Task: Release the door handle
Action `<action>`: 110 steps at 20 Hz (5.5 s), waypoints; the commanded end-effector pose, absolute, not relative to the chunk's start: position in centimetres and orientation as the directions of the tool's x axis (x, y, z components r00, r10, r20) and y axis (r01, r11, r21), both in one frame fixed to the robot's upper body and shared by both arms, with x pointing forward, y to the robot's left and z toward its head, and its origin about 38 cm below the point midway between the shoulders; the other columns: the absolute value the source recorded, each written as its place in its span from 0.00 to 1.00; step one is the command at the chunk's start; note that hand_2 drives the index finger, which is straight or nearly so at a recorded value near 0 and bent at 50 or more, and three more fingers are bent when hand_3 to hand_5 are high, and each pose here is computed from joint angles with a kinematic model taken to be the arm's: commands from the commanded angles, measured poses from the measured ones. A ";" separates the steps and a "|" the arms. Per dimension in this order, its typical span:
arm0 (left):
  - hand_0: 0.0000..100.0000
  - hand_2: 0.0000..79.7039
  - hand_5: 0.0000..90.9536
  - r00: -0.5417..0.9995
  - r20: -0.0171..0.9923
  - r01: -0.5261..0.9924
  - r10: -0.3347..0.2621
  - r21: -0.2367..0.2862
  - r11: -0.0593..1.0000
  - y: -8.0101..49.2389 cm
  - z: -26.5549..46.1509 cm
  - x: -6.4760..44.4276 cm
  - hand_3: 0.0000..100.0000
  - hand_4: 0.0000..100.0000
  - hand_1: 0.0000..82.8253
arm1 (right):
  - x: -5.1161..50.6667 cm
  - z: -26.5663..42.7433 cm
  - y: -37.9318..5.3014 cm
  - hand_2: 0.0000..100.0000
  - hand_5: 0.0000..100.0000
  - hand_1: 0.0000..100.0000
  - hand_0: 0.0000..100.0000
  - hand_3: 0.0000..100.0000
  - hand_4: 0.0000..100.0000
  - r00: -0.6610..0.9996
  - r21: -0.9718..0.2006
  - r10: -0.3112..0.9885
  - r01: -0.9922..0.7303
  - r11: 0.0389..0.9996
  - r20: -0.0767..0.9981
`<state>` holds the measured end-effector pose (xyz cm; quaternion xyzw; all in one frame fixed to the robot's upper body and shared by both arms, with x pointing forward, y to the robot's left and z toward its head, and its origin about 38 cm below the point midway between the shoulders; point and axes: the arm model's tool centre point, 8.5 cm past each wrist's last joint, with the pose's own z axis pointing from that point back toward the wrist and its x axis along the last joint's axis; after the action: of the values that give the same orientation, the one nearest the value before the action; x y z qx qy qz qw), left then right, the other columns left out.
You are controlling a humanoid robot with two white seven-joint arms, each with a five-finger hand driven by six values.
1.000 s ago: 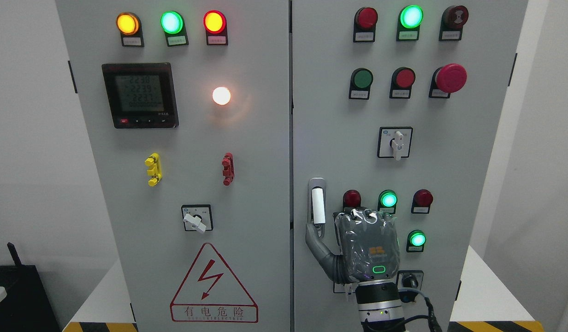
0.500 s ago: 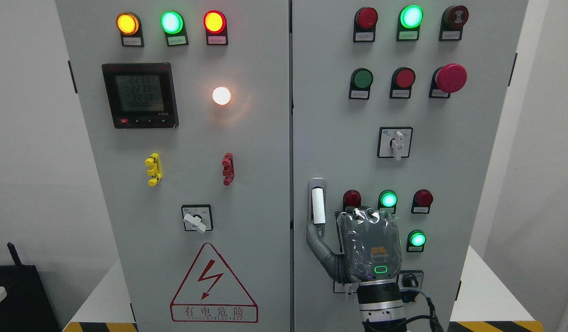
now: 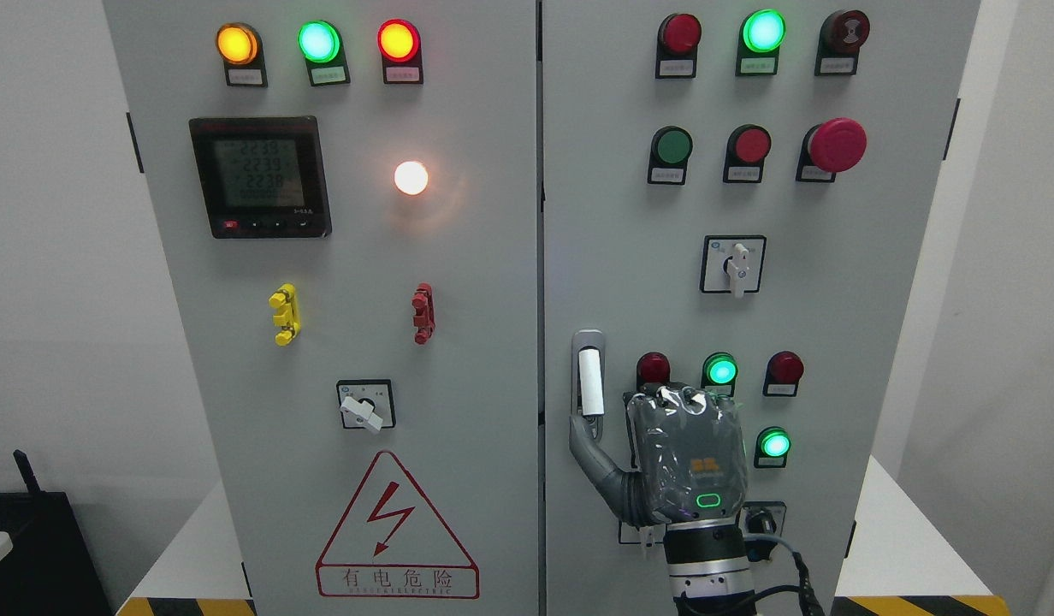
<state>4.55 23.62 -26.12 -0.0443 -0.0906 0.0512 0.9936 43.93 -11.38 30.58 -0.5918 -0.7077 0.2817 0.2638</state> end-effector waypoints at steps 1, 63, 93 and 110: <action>0.12 0.00 0.00 0.980 0.159 -0.107 0.121 -0.097 0.990 23.6 -26.1 4.0 0.00 0.00 0.47 | 43.9 30.6 -11.5 1.00 0.98 0.10 0.38 1.00 1.00 -0.158 -0.710 0.986 0.690 0.142 0.044; 0.12 0.00 0.00 0.980 0.159 -0.107 0.121 -0.097 0.990 23.6 -26.1 4.0 0.00 0.00 0.47 | 44.0 31.1 -12.9 1.00 0.98 0.12 0.39 1.00 1.00 -0.124 -0.700 0.989 0.700 0.143 0.078; 0.12 0.00 0.00 0.980 0.159 -0.107 0.121 -0.097 0.990 23.6 -26.1 4.0 0.00 0.00 0.47 | 44.1 31.3 -14.2 1.00 0.98 0.13 0.39 1.00 1.00 -0.098 -0.695 0.991 0.707 0.132 0.089; 0.12 0.00 0.00 0.980 0.159 -0.107 0.121 -0.097 0.990 23.6 -26.1 4.0 0.00 0.00 0.47 | 44.3 31.7 -14.5 1.00 0.98 0.14 0.40 1.00 1.00 -0.092 -0.688 0.991 0.714 0.130 0.092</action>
<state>4.55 23.62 -26.12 -0.0443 -0.0906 0.0512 0.9936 44.18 -14.15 31.54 -0.6094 -0.6983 0.2490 0.2811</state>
